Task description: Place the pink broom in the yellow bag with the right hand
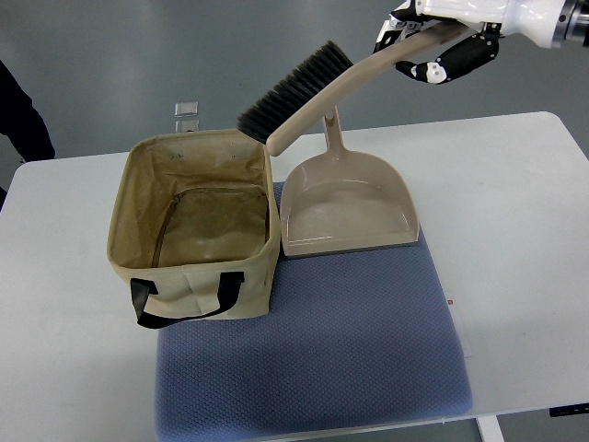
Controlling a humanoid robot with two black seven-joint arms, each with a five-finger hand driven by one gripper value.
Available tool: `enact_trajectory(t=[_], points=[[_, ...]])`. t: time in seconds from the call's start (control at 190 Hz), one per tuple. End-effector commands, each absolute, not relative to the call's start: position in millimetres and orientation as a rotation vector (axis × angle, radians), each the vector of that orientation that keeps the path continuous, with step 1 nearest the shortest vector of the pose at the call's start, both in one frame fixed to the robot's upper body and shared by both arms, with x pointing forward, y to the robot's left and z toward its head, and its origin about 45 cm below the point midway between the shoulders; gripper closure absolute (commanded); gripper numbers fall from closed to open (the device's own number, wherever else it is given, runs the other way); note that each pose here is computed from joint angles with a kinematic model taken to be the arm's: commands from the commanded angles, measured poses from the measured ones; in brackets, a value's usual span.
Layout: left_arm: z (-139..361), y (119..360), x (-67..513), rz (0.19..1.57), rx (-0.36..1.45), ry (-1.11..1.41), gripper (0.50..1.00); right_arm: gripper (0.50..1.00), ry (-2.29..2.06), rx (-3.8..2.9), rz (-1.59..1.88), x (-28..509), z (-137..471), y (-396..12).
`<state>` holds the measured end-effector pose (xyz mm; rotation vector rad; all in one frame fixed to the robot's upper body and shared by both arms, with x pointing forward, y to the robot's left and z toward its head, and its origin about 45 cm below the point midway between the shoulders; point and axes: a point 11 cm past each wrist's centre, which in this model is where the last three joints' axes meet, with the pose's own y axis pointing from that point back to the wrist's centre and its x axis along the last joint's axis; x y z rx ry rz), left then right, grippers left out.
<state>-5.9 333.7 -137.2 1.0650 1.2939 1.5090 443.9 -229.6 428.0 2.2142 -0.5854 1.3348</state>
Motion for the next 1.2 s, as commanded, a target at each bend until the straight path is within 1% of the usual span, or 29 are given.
enact_trajectory(t=[0.0,0.205,0.362,0.641,0.767,0.783,0.793,0.809,0.825,0.83,0.835,0.84,0.846,0.851,0.856,0.861,0.867,0.872,0.877,0.882,0.888,0.893,0.903,0.909,0.914,0.93,1.024,1.061,1.192], points=[[-137,334,-6,1.509,1.065,1.294,0.500,1.000,-0.544,2.242,1.337,457,424,-194],[-137,334,-6,1.509,1.065,1.294,0.500,1.000,-0.417,2.262,1.326,472,391,-124],[-137,334,-6,1.509,1.065,1.294,0.500,1.000,-0.340,2.263,1.302,470,358,-89],[-137,334,-6,1.509,1.065,1.294,0.500,1.000,-0.301,2.200,1.284,466,301,-73],[-137,334,-6,1.509,1.065,1.294,0.500,0.998,-0.346,2.181,1.285,469,294,-74],[-137,334,-6,1.509,1.065,1.294,0.500,0.967,-0.351,2.179,1.287,469,294,-75],[-137,334,-6,1.509,1.065,1.294,0.500,0.967,-0.351,2.179,1.287,469,294,-75],[-137,334,-6,1.509,1.065,1.294,0.500,0.932,-0.355,2.180,1.288,469,294,-75],[-137,334,-6,1.509,1.065,1.294,0.500,0.916,-0.355,2.181,1.286,469,293,-75],[-137,334,-6,1.509,1.065,1.294,0.500,0.896,-0.358,2.182,1.286,469,293,-75],[-137,334,-6,1.509,1.065,1.294,0.500,0.895,-0.358,2.182,1.286,469,293,-75],[-137,334,-6,1.509,1.065,1.294,0.500,0.871,-0.361,2.185,1.285,469,293,-75],[-137,334,-6,1.509,1.065,1.294,0.500,0.871,-0.361,2.185,1.285,469,293,-75],[-137,334,-6,1.509,1.065,1.294,0.500,0.840,-0.363,2.187,1.286,469,293,-75],[-137,334,-6,1.509,1.065,1.294,0.500,0.840,-0.363,2.187,1.286,469,293,-75],[-137,334,-6,1.509,1.065,1.294,0.500,0.810,-0.363,2.188,1.286,468,292,-74],[-137,334,-6,1.509,1.065,1.294,0.500,0.810,-0.363,2.188,1.286,468,292,-74],[-137,334,-6,1.509,1.065,1.294,0.500,0.773,-0.366,2.190,1.286,469,293,-74],[-137,334,-6,1.509,1.065,1.294,0.500,0.773,-0.366,2.190,1.286,469,293,-74],[-137,334,-6,1.508,1.066,1.293,0.500,0.736,-0.371,2.191,1.289,469,293,-74],[-137,334,-6,1.508,1.066,1.293,0.500,0.736,-0.371,2.191,1.289,469,293,-74],[-137,334,-6,1.509,1.065,1.294,0.500,0.702,-0.373,2.191,1.290,469,294,-74],[-137,334,-6,1.509,1.065,1.294,0.500,0.701,-0.373,2.191,1.290,469,294,-74],[-137,334,-6,1.509,1.065,1.294,0.500,0.677,-0.375,2.194,1.290,469,293,-73],[-137,334,-6,1.509,1.065,1.294,0.500,0.677,-0.375,2.194,1.290,469,293,-73],[-137,334,-6,1.509,1.065,1.294,0.500,0.644,-0.381,2.199,1.290,468,293,-73],[-137,334,-6,1.509,1.065,1.294,0.500,0.626,-0.399,2.208,1.294,469,294,-71],[-137,334,-6,1.509,1.065,1.294,0.500,0.605,-0.404,2.208,1.293,469,295,-73],[-137,334,-6,1.509,1.065,1.294,0.500,0.599,-0.428,2.219,1.299,471,302,-73]])
